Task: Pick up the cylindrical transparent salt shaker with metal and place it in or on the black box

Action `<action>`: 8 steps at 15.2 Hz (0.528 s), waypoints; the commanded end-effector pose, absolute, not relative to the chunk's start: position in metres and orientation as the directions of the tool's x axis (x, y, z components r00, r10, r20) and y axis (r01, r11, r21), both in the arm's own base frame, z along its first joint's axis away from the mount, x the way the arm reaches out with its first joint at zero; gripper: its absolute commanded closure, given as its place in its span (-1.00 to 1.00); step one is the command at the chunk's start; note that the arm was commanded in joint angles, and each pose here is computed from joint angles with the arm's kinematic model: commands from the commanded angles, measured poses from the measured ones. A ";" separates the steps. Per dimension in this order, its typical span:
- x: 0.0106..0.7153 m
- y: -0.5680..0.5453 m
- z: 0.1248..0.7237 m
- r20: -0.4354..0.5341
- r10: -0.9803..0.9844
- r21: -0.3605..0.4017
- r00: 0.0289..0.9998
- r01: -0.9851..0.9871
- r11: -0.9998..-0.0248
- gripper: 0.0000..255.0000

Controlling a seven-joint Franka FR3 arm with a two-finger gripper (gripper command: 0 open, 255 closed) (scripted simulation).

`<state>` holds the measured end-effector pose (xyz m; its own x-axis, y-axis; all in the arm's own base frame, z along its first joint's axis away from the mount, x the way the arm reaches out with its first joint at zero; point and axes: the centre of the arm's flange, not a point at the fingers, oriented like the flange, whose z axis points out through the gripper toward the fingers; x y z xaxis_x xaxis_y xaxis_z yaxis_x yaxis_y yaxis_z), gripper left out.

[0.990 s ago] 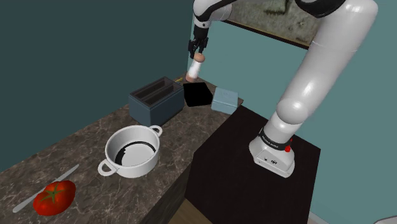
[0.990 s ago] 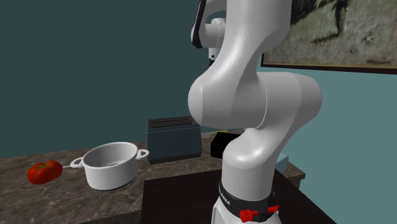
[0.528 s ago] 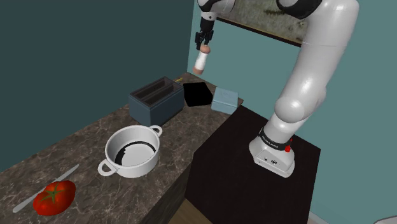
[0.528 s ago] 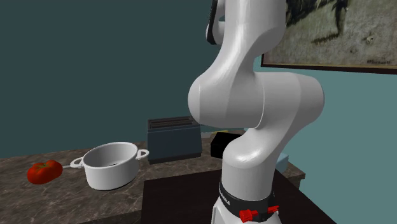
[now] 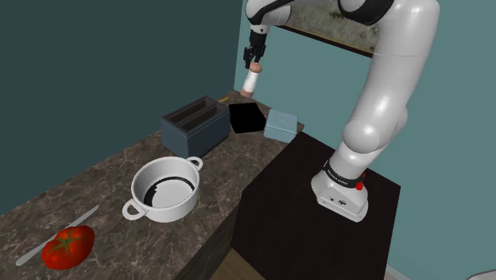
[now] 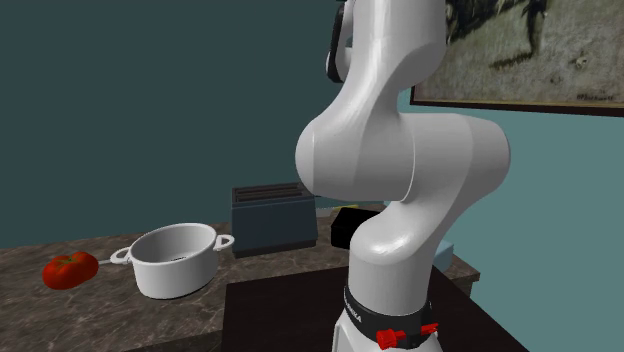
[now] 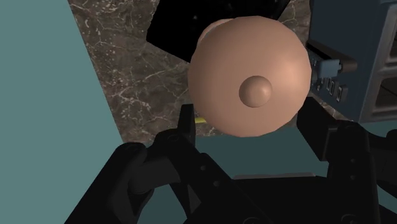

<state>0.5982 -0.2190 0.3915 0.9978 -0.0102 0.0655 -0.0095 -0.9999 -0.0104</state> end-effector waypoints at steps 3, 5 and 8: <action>0.597 -0.219 0.372 0.066 -0.010 -0.010 0.998 -0.010 -1.000 1.00; 0.597 -0.219 0.361 0.066 -0.010 -0.010 0.998 -0.010 -1.000 1.00; 0.597 -0.219 0.345 0.066 -0.010 -0.010 0.998 -0.010 -1.000 1.00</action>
